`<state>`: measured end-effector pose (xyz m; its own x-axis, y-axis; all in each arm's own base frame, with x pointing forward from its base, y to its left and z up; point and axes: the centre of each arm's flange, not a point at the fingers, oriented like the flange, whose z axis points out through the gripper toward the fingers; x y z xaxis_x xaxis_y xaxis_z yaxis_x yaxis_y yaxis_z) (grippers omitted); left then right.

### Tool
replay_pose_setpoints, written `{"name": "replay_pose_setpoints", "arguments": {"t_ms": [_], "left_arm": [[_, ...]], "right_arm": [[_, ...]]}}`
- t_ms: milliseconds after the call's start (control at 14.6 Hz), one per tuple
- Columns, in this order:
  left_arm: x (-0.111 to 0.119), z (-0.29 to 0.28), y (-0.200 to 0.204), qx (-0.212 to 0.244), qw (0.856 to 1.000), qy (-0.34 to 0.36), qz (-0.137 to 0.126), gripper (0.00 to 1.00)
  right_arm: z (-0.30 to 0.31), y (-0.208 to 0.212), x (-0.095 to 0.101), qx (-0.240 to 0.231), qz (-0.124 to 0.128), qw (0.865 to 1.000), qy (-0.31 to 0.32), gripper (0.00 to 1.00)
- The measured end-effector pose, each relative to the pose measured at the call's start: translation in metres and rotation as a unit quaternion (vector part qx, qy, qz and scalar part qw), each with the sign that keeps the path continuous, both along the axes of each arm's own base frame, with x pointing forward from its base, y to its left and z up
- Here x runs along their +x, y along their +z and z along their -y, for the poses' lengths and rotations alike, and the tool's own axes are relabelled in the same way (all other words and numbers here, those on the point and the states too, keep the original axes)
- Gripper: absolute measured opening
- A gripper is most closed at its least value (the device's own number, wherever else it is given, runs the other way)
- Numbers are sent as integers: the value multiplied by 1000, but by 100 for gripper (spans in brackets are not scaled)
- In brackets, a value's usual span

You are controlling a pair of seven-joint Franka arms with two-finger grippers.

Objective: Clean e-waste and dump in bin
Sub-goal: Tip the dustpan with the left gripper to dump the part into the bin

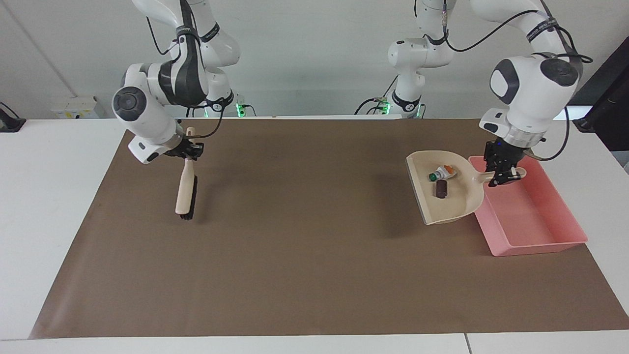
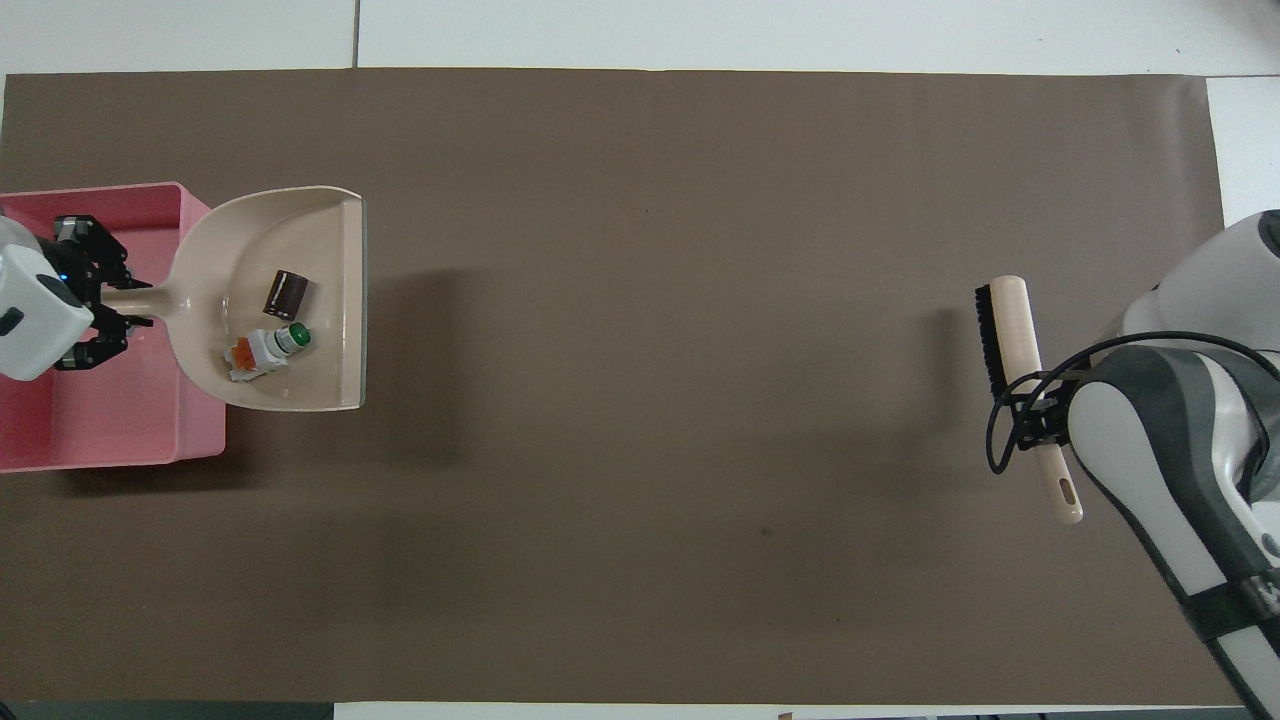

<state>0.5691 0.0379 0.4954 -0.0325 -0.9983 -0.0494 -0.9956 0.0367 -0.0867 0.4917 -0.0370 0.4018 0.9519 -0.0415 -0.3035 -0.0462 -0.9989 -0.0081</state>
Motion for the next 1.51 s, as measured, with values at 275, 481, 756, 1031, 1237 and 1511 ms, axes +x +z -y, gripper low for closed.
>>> {"name": "replay_pose_setpoints", "arguments": {"t_ms": [275,481,756,1031,1237,1511], "left_arm": [[2,-68,21,-4,1000,-9,-5,33],[0,-108,23,-1,1000,-4,-3,33],[-6,-159,34,5,1000,13,9,33],[-10,-190,38,32,999,27,26,33],[-12,-215,36,69,997,32,35,33],[-10,-233,28,149,988,4,28,33]], "right_arm": [[80,-26,-21,13,43,999,19,26],[89,-34,-25,-16,42,998,42,26],[99,-55,-37,-19,45,998,34,26],[102,-65,-45,-18,43,998,30,26],[100,-69,-48,-15,49,998,44,31],[93,-69,-46,-13,50,997,63,75]]}}
